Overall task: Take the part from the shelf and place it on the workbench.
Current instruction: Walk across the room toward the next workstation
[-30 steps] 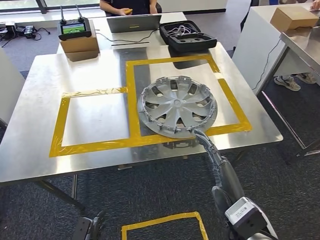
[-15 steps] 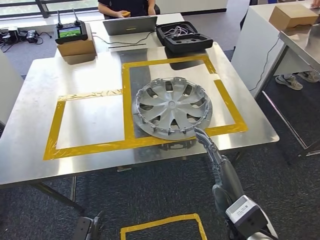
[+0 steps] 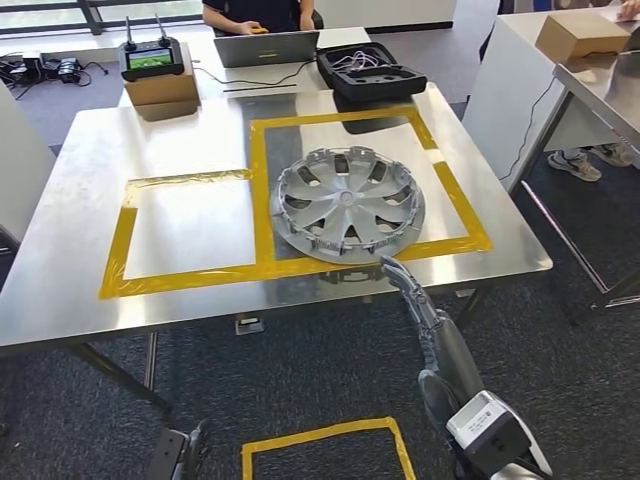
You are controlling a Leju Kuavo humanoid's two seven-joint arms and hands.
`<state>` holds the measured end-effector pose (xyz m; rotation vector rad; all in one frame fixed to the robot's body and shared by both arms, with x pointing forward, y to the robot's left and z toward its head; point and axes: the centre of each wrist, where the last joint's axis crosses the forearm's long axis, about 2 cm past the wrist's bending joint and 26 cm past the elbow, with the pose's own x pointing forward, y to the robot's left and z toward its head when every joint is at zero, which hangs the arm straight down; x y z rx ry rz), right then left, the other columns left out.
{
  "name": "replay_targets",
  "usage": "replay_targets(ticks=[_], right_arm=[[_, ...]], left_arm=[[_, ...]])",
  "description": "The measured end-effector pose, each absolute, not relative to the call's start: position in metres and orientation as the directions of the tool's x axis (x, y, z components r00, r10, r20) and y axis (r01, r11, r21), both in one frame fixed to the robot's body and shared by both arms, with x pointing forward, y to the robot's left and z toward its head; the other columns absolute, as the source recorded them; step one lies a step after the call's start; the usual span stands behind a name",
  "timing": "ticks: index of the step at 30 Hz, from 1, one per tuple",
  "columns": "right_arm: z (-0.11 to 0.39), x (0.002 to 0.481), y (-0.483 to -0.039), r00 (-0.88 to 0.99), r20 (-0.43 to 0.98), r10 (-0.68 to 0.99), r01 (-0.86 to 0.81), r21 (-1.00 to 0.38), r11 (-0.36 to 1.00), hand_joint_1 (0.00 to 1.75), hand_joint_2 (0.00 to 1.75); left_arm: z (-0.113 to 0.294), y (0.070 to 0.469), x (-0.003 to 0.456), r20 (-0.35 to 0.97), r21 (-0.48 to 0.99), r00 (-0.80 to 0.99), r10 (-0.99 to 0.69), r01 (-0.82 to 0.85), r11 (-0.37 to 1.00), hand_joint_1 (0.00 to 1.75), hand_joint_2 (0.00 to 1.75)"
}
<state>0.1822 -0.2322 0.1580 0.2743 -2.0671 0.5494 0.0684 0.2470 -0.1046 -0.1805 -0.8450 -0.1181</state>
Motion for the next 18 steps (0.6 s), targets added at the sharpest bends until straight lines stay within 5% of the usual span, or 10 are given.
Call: replay_targets(ticks=[18], right_arm=[[0.1585, 0.1824, -0.2314, -0.524, 0.85, 0.055, -0.383, -0.293, 0.876, 0.0, 0.0]], left_arm=[[-0.1045, 0.2474, 0.0686, 0.754, -0.107, 0.655, -0.041, 0.185, 0.977, 0.0, 0.0]])
